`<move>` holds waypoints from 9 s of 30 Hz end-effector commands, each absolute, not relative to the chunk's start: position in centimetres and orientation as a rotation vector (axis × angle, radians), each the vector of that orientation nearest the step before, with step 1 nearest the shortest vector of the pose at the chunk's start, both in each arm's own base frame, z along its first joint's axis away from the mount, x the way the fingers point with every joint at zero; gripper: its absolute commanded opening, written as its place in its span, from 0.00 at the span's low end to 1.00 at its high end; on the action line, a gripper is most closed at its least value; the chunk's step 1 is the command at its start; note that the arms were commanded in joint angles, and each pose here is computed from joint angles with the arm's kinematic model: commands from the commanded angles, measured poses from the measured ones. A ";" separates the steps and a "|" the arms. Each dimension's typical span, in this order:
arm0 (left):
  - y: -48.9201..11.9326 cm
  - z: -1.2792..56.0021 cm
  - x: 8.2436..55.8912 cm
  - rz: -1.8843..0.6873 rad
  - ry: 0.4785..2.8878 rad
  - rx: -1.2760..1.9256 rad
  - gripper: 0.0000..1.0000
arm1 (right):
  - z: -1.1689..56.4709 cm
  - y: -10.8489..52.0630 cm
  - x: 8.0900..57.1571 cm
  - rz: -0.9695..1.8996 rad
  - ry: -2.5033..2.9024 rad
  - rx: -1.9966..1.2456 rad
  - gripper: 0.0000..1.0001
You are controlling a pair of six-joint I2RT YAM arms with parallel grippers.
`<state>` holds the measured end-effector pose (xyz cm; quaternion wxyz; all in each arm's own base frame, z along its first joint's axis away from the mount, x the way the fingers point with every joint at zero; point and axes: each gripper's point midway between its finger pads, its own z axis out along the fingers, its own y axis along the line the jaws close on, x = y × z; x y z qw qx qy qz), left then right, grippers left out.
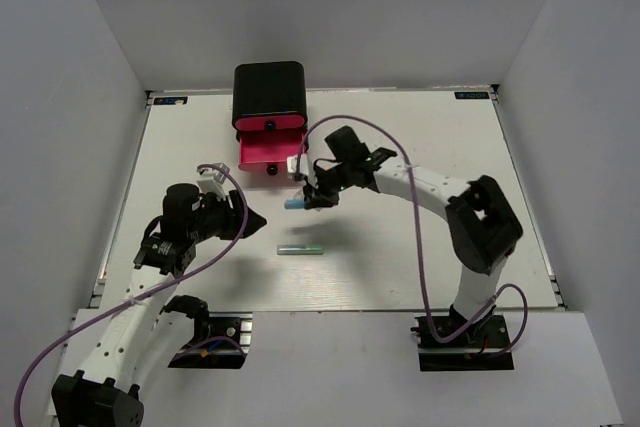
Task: Sort the stationery into containers
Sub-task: Pick up the pen from the center of the board, then place the pen in the drawer, then pick up the pen from the center of the board, then place the pen in the drawer, then pick up the pen from the center of the board, then place the pen in the drawer.
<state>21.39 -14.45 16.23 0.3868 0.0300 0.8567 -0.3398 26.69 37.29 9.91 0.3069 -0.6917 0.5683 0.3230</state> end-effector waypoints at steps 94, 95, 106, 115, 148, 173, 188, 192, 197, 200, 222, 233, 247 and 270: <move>-22.1 21.6 38.3 -0.346 2.177 -0.061 0.00 | 16.1 21.5 35.0 0.621 1.620 -1.184 0.45; -21.6 22.0 38.6 -0.361 2.170 -0.152 0.00 | 16.8 21.3 35.0 0.611 1.606 -1.177 0.45; -17.4 22.8 37.7 -0.535 1.973 -1.196 0.00 | 16.4 21.2 34.8 0.620 1.609 -1.168 0.45; -14.9 19.1 40.3 -0.537 1.795 -1.534 0.00 | 16.4 21.2 34.5 0.628 1.610 -1.172 0.45; -15.9 23.9 44.6 -0.718 1.754 -1.377 0.59 | 12.8 22.9 32.6 0.600 1.192 -1.678 0.77; -7.5 19.6 22.5 -0.645 1.884 -1.029 0.79 | 4.5 33.7 38.3 0.696 0.938 -2.167 0.66; -7.6 19.5 21.9 -0.625 1.933 -1.012 0.80 | 3.5 35.3 39.3 0.707 1.023 -2.113 0.66; -7.7 19.3 21.7 -0.626 1.948 -1.011 0.80 | 4.0 35.5 39.8 0.689 1.012 -2.094 0.66; -7.9 19.3 21.7 -0.639 1.950 -1.017 0.80 | 2.2 35.5 40.7 0.676 1.085 -2.121 0.65; -7.9 19.3 21.7 -0.639 1.950 -1.017 0.80 | 1.1 34.8 40.3 0.697 1.109 -2.178 0.57; -10.7 18.3 24.4 -0.736 1.981 -0.961 0.80 | 2.9 29.4 37.2 0.575 1.245 -2.231 0.00; -11.9 17.4 25.3 -0.780 1.982 -0.923 0.80 | 15.1 30.9 35.3 0.599 1.097 -1.993 0.00; -13.5 12.9 25.8 -0.795 2.075 -0.840 0.80 | 20.6 39.6 41.7 0.524 1.130 -1.765 0.00; -17.0 10.9 31.7 -0.925 2.017 -0.791 0.12 | 26.4 40.9 41.8 0.549 1.204 -1.486 0.40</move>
